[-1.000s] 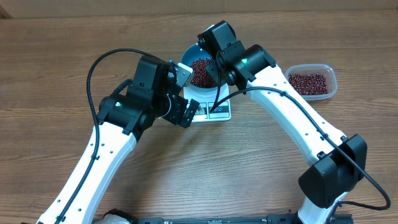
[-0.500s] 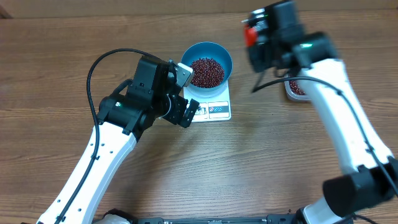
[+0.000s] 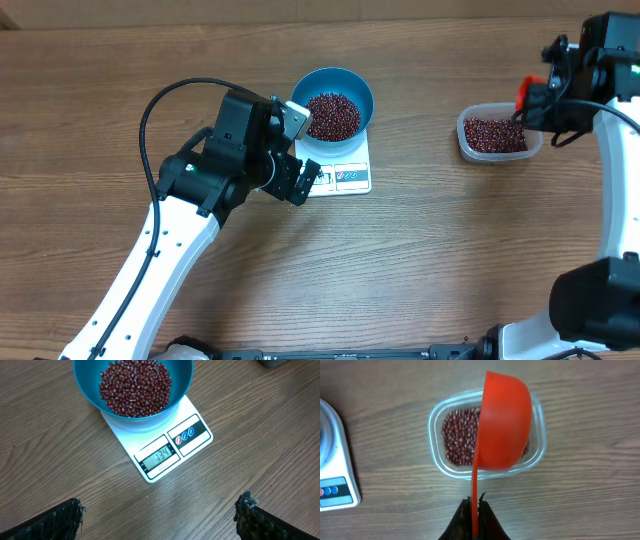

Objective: Scoop item into bowl and weigh 150g on scale
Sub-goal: 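Return the empty scoop with the right gripper to the bean tub, then dip the scoop into the red beans and lift it filled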

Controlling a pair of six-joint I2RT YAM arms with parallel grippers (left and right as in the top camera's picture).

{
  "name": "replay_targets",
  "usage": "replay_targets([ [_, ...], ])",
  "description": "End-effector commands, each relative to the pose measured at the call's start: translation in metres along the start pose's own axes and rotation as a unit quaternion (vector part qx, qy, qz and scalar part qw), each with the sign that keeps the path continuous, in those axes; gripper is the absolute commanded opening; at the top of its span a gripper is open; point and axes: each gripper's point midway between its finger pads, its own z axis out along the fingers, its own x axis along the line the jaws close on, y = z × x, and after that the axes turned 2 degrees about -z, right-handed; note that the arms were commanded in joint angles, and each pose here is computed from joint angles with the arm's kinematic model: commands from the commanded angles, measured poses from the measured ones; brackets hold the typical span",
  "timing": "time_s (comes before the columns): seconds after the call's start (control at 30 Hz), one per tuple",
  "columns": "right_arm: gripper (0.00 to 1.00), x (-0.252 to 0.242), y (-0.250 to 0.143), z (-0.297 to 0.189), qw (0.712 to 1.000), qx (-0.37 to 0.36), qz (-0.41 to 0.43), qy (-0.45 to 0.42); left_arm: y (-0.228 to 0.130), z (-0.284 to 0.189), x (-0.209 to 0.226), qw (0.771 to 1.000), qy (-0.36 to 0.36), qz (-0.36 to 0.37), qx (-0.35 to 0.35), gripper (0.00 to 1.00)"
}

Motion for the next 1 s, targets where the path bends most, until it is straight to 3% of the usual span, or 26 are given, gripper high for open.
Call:
replay_targets([
  [0.0, 0.04, 0.003, -0.006, 0.012, 1.000, 0.014, -0.001, 0.007, 0.001, -0.001, 0.001, 1.000, 0.003, -0.006, -0.004, 1.00],
  [0.27, 0.04, 0.001, -0.025, 0.062, 0.997, 0.080, 0.005, 0.014, 0.001, -0.001, 0.001, 1.000, 0.003, -0.006, -0.004, 1.00],
  [0.97, 0.04, 0.029, -0.036, 0.121, 0.987, 0.133, -0.004, 0.092, 0.001, -0.001, 0.001, 1.000, 0.003, -0.006, -0.004, 0.99],
])
